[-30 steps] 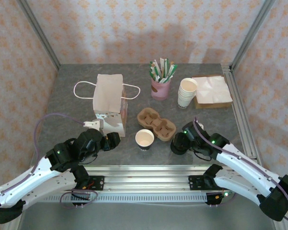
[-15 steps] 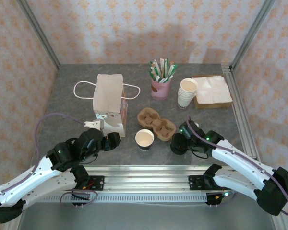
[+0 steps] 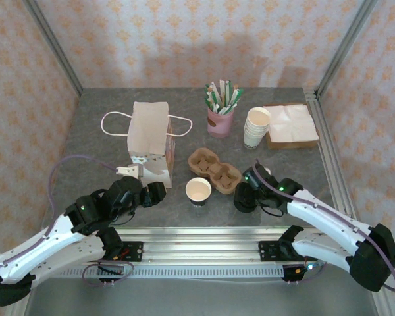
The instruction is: Pack the takeout coffee
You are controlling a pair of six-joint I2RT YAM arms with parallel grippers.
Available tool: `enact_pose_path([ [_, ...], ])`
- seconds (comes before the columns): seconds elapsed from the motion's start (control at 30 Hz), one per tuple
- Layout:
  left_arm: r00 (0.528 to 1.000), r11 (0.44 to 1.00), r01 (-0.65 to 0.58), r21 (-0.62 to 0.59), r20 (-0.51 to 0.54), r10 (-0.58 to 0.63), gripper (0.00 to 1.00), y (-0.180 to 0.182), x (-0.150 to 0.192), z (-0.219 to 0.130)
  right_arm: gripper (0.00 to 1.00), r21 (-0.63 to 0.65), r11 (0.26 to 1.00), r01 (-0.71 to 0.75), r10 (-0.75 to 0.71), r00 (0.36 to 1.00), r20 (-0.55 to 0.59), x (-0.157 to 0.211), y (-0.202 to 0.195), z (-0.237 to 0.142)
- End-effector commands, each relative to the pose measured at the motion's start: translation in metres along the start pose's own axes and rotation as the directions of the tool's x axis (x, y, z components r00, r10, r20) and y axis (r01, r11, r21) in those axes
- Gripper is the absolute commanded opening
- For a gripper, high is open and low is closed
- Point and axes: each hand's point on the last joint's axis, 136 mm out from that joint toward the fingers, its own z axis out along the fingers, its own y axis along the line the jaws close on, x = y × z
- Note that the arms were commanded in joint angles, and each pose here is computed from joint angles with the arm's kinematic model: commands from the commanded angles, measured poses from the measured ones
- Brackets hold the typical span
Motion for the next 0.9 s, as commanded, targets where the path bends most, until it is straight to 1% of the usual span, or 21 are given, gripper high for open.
enact_pose_path([
  [0.0, 1.0, 1.0, 0.009, -0.006, -0.002, -0.009, 0.71, 0.001, 0.002, 0.003, 0.82, 0.031, 1.0, 0.002, -0.003, 1.0, 0.008, 0.0, -0.007, 0.005],
  [0.17, 1.0, 1.0, 0.011, -0.01, -0.001, -0.011, 0.71, 0.001, 0.002, 0.004, 0.81, 0.035, 0.999, -0.01, 0.009, 1.0, 0.009, 0.0, -0.007, 0.006],
  [0.23, 1.0, 1.0, 0.011, -0.011, -0.002, -0.011, 0.71, 0.001, 0.002, 0.005, 0.78, 0.036, 0.999, -0.014, 0.014, 1.0, 0.012, 0.0, -0.008, 0.007],
  [0.77, 1.0, 1.0, 0.018, -0.005, -0.008, -0.018, 0.71, 0.001, 0.004, 0.006, 0.78, 0.031, 0.999, -0.024, 0.024, 1.0, 0.005, 0.002, -0.007, 0.014],
  [0.87, 1.0, 1.0, 0.018, -0.005, -0.007, -0.018, 0.71, 0.0, 0.004, 0.007, 0.74, 0.033, 0.999, -0.026, 0.026, 1.0, 0.004, 0.002, -0.007, 0.014],
])
